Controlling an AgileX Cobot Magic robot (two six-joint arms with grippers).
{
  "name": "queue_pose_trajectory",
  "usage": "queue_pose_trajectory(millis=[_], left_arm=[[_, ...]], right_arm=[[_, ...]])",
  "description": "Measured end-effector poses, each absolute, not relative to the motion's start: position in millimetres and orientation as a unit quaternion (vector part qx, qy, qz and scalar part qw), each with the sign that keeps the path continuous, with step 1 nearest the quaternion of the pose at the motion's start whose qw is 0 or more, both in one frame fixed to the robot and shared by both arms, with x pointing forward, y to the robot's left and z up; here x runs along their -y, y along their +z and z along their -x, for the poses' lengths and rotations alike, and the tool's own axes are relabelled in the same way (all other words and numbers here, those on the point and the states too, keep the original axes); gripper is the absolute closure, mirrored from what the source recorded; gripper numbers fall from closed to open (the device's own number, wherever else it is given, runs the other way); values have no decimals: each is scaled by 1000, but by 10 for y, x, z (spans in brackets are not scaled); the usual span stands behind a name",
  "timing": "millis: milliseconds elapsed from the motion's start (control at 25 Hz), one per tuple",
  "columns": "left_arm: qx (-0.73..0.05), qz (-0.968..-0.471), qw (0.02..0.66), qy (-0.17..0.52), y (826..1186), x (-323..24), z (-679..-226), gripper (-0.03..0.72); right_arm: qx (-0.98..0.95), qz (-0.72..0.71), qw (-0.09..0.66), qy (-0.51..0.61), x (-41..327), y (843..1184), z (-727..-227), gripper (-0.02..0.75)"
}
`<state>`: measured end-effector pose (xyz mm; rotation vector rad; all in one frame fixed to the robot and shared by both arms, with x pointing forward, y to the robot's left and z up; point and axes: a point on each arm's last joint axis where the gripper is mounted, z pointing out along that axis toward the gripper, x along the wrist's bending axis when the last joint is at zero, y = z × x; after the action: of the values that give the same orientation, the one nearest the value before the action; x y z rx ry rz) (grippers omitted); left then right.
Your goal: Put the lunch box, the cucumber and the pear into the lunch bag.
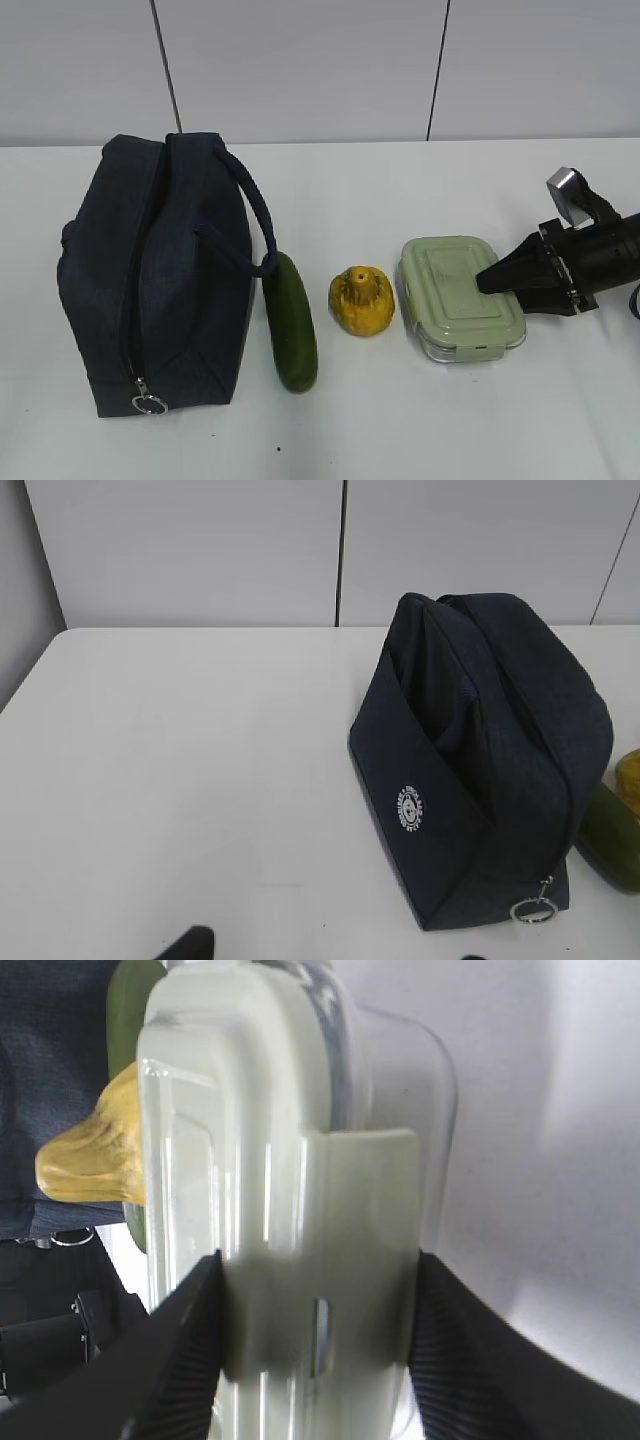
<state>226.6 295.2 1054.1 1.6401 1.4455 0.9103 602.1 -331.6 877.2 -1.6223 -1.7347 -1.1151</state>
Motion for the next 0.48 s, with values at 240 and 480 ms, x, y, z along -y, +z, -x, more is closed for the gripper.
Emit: queue_pose_trajectory(millis=[240, 480], left_arm=[[-565, -641, 377, 356, 10541, -2952, -2266, 253], [-565, -641, 378, 356, 10541, -2951, -2266, 253]], right_arm=[[639, 598, 256, -411, 3316, 8773, -6021, 335], [639, 598, 256, -411, 3316, 8773, -6021, 335]])
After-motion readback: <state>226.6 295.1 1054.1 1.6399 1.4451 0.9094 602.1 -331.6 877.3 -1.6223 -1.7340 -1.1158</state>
